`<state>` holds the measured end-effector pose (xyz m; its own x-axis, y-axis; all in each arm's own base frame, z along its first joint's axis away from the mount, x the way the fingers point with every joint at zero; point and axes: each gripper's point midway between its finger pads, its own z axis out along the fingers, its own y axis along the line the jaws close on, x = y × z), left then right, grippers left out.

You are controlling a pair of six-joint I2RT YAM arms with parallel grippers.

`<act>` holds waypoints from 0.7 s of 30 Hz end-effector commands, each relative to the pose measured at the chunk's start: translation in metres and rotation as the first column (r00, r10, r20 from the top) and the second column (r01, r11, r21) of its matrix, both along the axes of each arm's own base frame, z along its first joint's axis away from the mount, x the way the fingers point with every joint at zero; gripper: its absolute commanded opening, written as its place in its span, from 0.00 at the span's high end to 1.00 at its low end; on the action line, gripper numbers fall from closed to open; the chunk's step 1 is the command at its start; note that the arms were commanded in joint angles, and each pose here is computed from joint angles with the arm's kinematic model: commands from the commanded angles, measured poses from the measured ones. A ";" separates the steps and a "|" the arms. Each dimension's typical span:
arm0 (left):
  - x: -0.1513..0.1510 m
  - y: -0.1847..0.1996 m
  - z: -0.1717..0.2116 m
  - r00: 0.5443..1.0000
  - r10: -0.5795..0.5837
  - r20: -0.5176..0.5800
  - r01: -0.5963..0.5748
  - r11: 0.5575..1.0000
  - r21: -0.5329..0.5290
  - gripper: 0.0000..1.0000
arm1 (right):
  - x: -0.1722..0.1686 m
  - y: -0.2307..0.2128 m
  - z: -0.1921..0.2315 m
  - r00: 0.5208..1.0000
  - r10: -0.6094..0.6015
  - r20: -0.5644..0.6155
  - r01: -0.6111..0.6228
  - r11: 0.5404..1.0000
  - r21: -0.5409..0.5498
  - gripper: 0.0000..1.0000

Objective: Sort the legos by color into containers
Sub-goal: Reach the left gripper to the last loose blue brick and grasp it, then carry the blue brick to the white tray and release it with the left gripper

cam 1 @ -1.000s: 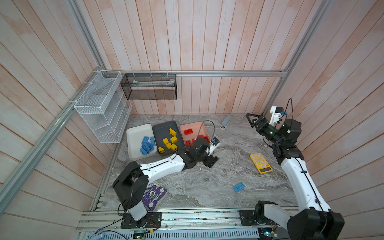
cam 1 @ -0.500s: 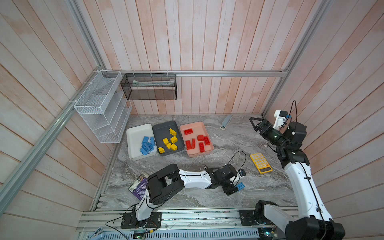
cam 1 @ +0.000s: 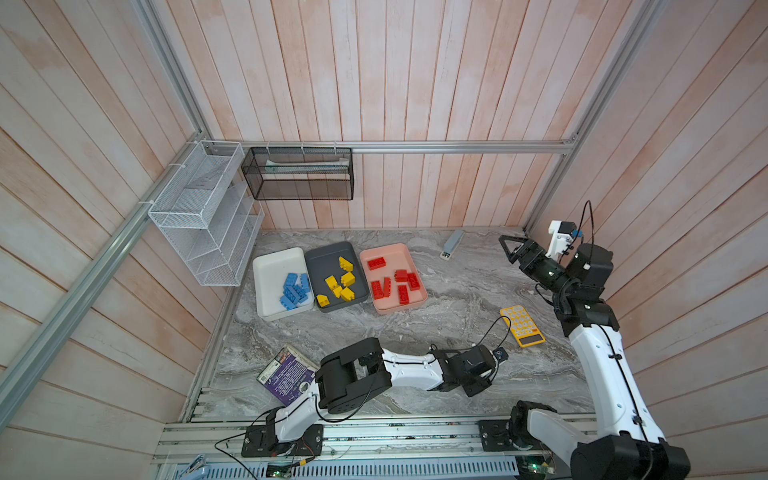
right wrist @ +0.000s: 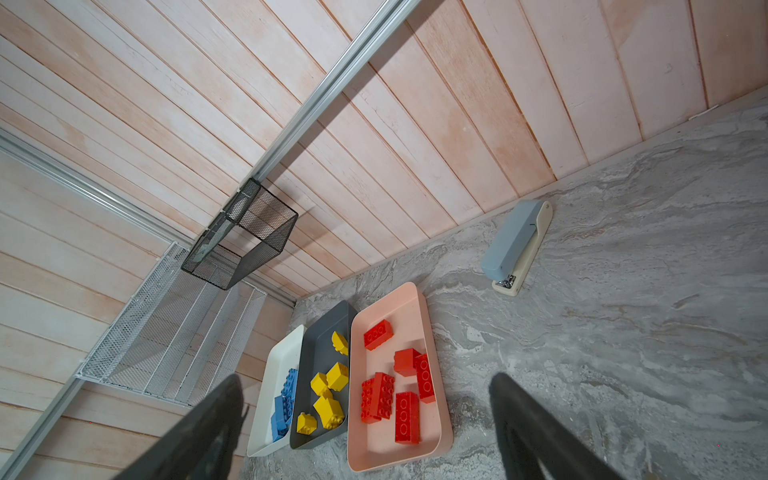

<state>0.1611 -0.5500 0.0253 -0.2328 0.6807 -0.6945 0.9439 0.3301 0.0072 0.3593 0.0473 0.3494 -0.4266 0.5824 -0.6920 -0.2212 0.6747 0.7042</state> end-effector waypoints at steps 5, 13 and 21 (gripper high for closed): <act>0.016 0.010 -0.005 0.996 0.067 0.055 -0.069 0.996 0.052 0.71 | -0.003 0.000 0.003 1.000 0.007 0.022 -0.007 1.000 -0.012 0.08; 0.073 0.076 0.065 0.966 0.258 0.034 -0.256 0.966 -0.044 0.74 | 0.015 0.028 -0.007 0.997 0.078 0.015 -0.078 0.997 -0.029 0.09; 0.198 0.263 0.140 0.735 0.677 -0.023 -0.673 0.726 -0.142 0.72 | 0.048 0.114 -0.043 0.977 0.213 -0.020 -0.213 0.976 -0.051 0.10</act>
